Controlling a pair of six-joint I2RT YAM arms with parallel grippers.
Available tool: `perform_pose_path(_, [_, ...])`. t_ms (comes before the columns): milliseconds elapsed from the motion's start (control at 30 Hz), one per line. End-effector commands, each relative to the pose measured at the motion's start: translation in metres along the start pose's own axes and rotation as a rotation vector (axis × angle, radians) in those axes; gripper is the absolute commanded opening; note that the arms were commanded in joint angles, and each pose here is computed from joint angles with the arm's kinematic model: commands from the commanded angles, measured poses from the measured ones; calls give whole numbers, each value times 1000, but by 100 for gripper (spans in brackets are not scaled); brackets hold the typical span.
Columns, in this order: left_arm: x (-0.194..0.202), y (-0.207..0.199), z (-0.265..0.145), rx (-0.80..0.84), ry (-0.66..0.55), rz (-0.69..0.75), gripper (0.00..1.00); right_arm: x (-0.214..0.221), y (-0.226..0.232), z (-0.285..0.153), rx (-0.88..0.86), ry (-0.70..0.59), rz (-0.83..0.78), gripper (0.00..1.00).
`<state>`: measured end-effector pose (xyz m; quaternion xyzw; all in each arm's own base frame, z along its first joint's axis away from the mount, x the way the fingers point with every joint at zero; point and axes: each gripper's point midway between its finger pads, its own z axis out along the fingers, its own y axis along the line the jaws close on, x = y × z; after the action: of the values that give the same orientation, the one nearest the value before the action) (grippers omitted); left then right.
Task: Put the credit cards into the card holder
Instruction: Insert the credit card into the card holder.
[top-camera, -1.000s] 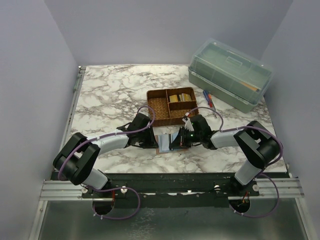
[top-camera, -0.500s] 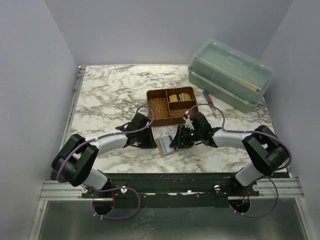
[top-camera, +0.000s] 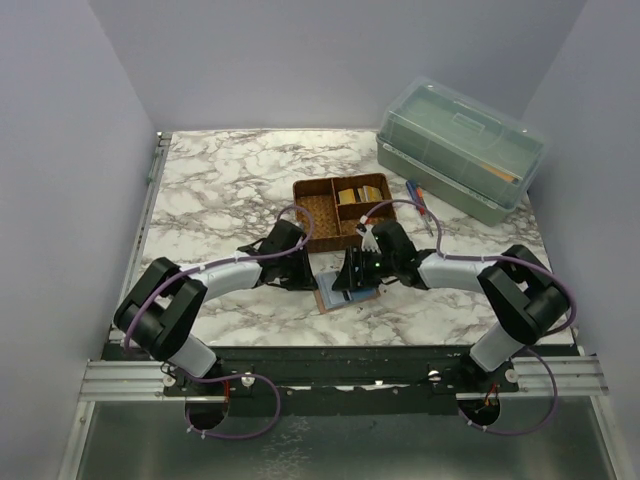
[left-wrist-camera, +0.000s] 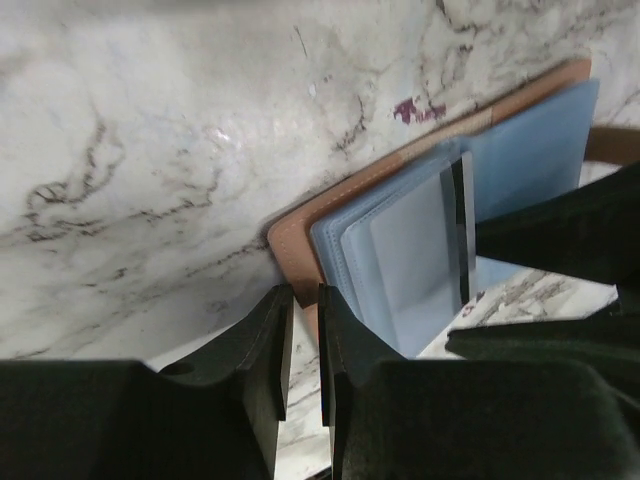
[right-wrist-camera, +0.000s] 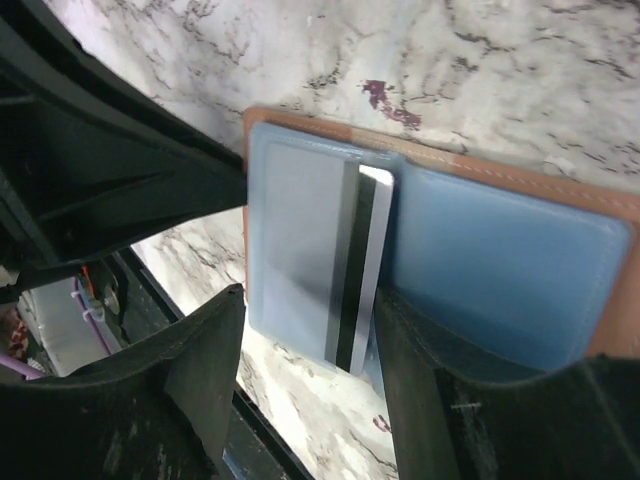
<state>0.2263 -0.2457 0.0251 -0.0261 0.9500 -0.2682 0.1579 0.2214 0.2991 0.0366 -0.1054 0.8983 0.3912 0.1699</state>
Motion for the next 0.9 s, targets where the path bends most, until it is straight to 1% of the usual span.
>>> perform_pose_path(0, [-5, -6, 4, 19, 7, 14, 22, 11, 22, 7, -117, 43, -42, 58])
perform_pose_path(167, [-6, -8, 6, 27, 7, 12, 22, 11, 52, -2, -288, 28, -41, 58])
perform_pose_path(233, [-6, -8, 6, 28, 8, 14, 22, 8, 54, -5, -287, 10, -25, 58])
perform_pose_path(300, [-5, -7, 3, 26, 5, 15, 22, 4, 49, -8, -237, -12, 3, 59])
perform_pose_path(333, [-4, -5, 2, 23, 3, 14, 23, 2, 42, -10, -193, -25, 20, 60])
perform_pose_path(467, [-3, 0, -8, 8, -2, 19, 26, 1, 10, -20, 43, -28, 34, 64])
perform_pose_path(567, [-2, 2, -17, 22, -1, 10, 34, 9, -4, -34, 150, -2, 49, 65])
perform_pose_path(700, [1, -3, -26, 85, 30, -29, 47, 22, -8, -44, 178, 13, 94, 63])
perform_pose_path(767, [3, -7, -27, 121, 55, -55, 52, 26, -18, -45, 208, -11, 117, 60])
perform_pose_path(867, [7, -17, -26, 211, 101, -101, 61, 32, -36, -42, 269, -26, 153, 46])
